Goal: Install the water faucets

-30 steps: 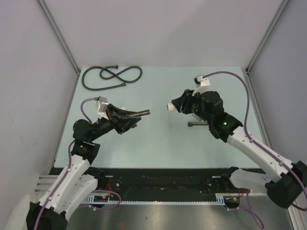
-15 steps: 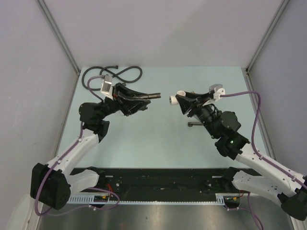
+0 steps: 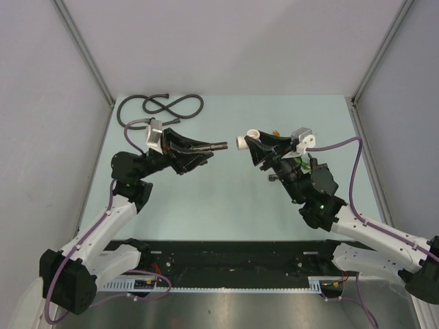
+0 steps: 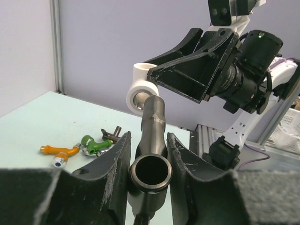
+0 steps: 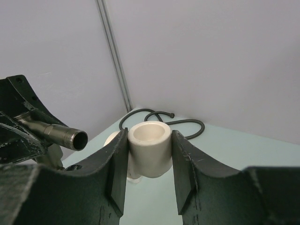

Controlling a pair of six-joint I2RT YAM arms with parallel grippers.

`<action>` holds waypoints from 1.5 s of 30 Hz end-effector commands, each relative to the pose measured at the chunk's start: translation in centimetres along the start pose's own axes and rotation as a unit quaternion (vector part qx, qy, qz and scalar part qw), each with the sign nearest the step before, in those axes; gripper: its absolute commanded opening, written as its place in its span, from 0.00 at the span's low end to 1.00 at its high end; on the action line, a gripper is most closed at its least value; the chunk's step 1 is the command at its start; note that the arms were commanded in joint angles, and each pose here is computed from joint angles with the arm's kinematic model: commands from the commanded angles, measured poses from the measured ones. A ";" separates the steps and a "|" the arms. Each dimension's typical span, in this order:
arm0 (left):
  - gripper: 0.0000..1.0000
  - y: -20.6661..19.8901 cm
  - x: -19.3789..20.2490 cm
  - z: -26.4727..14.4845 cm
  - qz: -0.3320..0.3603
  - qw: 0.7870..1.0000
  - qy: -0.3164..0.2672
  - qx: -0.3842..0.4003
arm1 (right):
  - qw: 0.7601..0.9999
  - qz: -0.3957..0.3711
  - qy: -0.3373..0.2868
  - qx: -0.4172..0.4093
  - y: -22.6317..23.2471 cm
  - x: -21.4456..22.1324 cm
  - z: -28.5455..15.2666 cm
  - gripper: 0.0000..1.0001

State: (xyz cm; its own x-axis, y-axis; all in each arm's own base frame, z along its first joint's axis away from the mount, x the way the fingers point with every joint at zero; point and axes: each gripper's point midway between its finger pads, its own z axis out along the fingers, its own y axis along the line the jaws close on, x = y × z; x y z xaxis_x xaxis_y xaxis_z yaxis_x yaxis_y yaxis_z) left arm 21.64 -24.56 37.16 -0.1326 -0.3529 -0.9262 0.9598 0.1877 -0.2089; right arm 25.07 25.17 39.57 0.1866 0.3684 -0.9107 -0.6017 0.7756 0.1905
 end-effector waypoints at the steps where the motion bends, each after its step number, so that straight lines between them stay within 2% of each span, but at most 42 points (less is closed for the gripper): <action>1: 0.00 0.0 -0.9 0.2 0.038 0.999 -0.007 -0.003 | 0.998 0.003 -0.060 0.008 0.1 -3.4 0.0 0.00; 11: 0.00 -0.1 -0.9 0.2 0.038 0.999 -0.009 0.001 | 0.997 0.003 -0.068 -0.020 2.3 -3.1 0.4 0.00; 45: 0.00 -0.2 -0.3 0.5 0.012 1.000 -0.011 0.010 | 0.998 0.015 -0.066 -0.018 3.7 -1.8 1.0 0.00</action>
State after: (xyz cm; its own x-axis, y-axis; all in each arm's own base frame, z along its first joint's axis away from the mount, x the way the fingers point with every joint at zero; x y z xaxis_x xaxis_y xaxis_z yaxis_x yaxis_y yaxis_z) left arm 22.21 -24.88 36.31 -0.1483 -0.3402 -0.9286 0.9562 0.1903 -0.2224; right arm 23.95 27.85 40.45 0.2423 0.3980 -0.8848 -0.6159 0.7678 0.1767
